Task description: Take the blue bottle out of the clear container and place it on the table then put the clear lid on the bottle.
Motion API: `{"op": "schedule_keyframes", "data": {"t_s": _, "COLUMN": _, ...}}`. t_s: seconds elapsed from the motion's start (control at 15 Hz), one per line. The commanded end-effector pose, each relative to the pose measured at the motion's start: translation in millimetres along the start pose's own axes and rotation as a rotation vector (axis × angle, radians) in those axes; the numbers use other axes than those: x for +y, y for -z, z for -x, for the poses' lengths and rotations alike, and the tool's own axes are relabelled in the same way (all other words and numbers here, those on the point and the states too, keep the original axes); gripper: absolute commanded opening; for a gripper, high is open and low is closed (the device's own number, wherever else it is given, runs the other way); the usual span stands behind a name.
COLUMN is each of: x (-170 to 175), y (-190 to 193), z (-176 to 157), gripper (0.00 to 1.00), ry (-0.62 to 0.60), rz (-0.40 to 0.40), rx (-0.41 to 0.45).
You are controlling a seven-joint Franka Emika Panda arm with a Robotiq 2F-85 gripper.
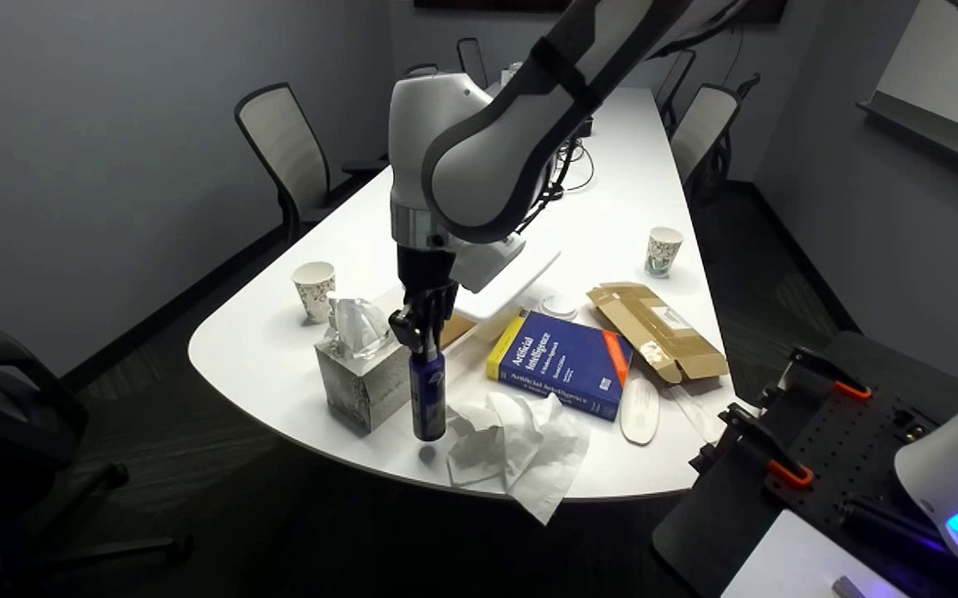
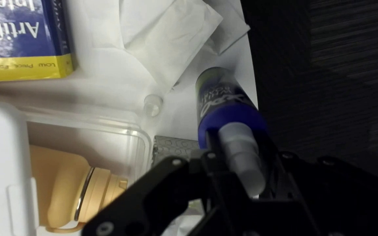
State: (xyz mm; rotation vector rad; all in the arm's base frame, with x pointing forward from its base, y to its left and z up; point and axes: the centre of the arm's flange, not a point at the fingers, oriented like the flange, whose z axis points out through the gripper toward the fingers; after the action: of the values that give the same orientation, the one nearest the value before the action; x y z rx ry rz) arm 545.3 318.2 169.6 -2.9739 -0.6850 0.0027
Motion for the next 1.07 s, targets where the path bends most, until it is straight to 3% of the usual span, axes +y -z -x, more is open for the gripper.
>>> {"op": "schedule_keyframes", "data": {"t_s": 0.0, "x": -2, "y": -13, "z": -20, "gripper": 0.08, "ry": 0.049, "rz": 0.009, "rx": 0.032}}
{"op": "schedule_keyframes", "data": {"t_s": 0.2, "x": -7, "y": -25, "z": -32, "gripper": 0.08, "ry": 0.093, "rz": 0.019, "rx": 0.026}}
{"op": "schedule_keyframes", "data": {"t_s": 0.8, "x": -15, "y": -34, "z": -54, "gripper": 0.08, "ry": 0.193, "rz": 0.149, "rx": 0.05}}
{"op": "schedule_keyframes", "data": {"t_s": 0.87, "x": -14, "y": -35, "z": -55, "gripper": 0.41, "ry": 0.196, "rz": 0.153, "rx": 0.045}}
{"op": "schedule_keyframes", "data": {"t_s": 0.93, "x": -15, "y": -34, "z": -54, "gripper": 0.56, "ry": 0.201, "rz": 0.145, "rx": 0.041}}
{"op": "schedule_keyframes", "data": {"t_s": 1.0, "x": -15, "y": -34, "z": -54, "gripper": 0.61, "ry": 0.202, "rz": 0.137, "rx": 0.039}}
